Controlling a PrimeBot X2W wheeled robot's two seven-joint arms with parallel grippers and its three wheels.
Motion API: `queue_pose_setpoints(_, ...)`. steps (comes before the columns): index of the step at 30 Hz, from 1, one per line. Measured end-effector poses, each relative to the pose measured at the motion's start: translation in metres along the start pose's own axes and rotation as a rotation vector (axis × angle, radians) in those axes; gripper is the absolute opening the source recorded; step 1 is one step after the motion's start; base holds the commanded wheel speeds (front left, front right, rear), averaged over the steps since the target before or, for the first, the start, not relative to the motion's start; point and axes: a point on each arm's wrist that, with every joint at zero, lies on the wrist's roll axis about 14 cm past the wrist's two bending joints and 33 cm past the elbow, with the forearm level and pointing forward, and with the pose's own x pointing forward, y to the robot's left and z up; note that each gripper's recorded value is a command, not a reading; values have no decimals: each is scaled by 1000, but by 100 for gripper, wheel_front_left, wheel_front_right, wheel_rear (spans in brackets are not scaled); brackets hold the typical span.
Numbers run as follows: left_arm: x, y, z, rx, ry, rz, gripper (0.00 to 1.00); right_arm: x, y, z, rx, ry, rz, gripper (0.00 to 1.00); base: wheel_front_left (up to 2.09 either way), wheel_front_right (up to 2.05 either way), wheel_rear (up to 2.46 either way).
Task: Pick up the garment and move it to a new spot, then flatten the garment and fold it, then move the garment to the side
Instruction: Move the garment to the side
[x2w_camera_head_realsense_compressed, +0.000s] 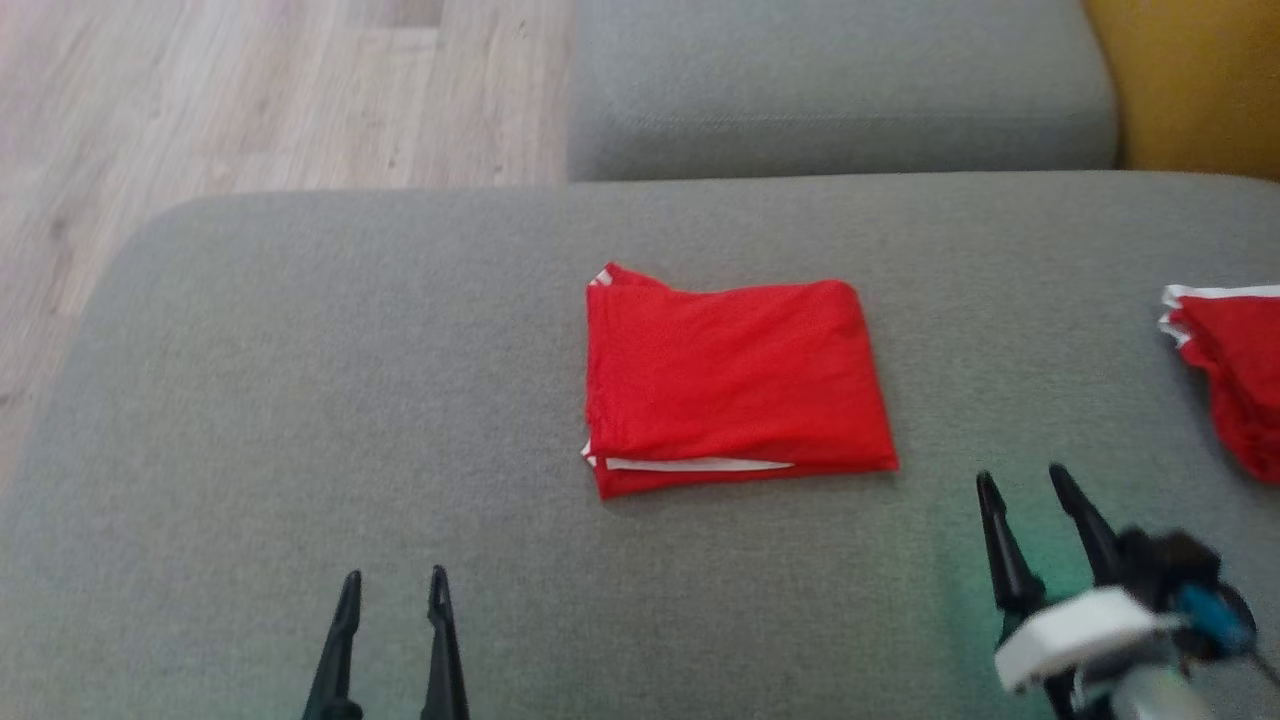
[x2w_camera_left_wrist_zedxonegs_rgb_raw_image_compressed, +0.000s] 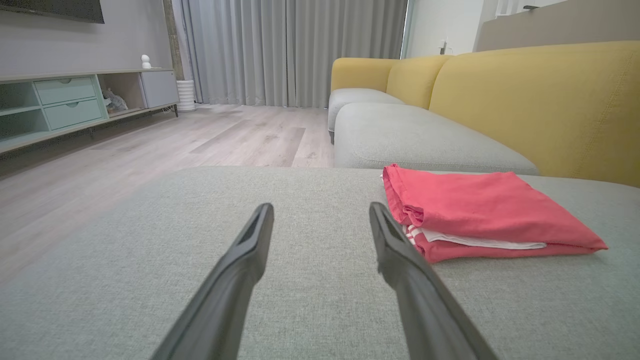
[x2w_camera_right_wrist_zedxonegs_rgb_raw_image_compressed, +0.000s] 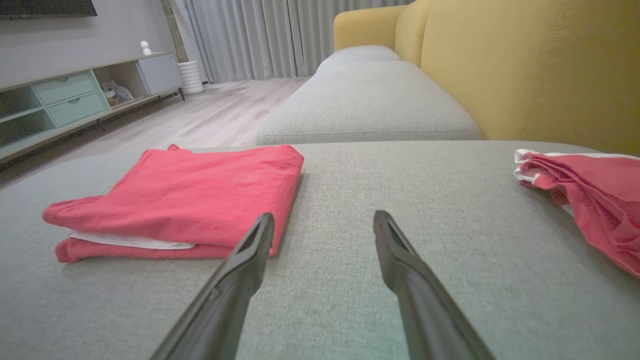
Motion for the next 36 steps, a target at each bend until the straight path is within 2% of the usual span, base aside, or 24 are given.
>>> queue_pose_setpoints(10, 14, -5, -3, -3, 18, -2, 100, 91, 12, -6, 75, 226, 65, 100, 0, 0, 0)
queue_pose_setpoints(17, 20, -3, -7, 3, 34, 17, 100, 107, 27, -43, 176, 413, 78, 100, 0, 0, 0)
queue_pose_setpoints(18, 20, -3, -7, 3, 34, 17, 100, 107, 27, -43, 176, 413, 78, 73, 0, 0, 0)
queue_pose_setpoints(19, 21, -2, -8, 4, 37, 22, 100, 108, 30, -47, 207, 425, 77, 42, 0, 0, 0)
queue_pose_setpoints(20, 23, -2, -9, 5, 40, 23, 100, 109, 34, -51, 231, 438, 79, 18, 0, 0, 0)
queue_pose_setpoints(21, 24, -2, -10, 6, 43, 22, 100, 110, 38, -53, 246, 446, 87, 0, 0, 0, 0)
queue_pose_setpoints(28, 37, -10, -14, 13, 55, 4, 100, 119, 37, -47, 244, 390, 105, 0, 0, 0, 0)
queue_pose_setpoints(32, 49, -22, -13, 11, 51, -38, 100, 121, 9, -32, 174, 329, 86, 0, 0, 0, 0)
queue_pose_setpoints(36, 63, -39, -14, 4, 48, -94, 100, 118, -39, -12, 99, 270, 34, 0, 0, 0, 0)
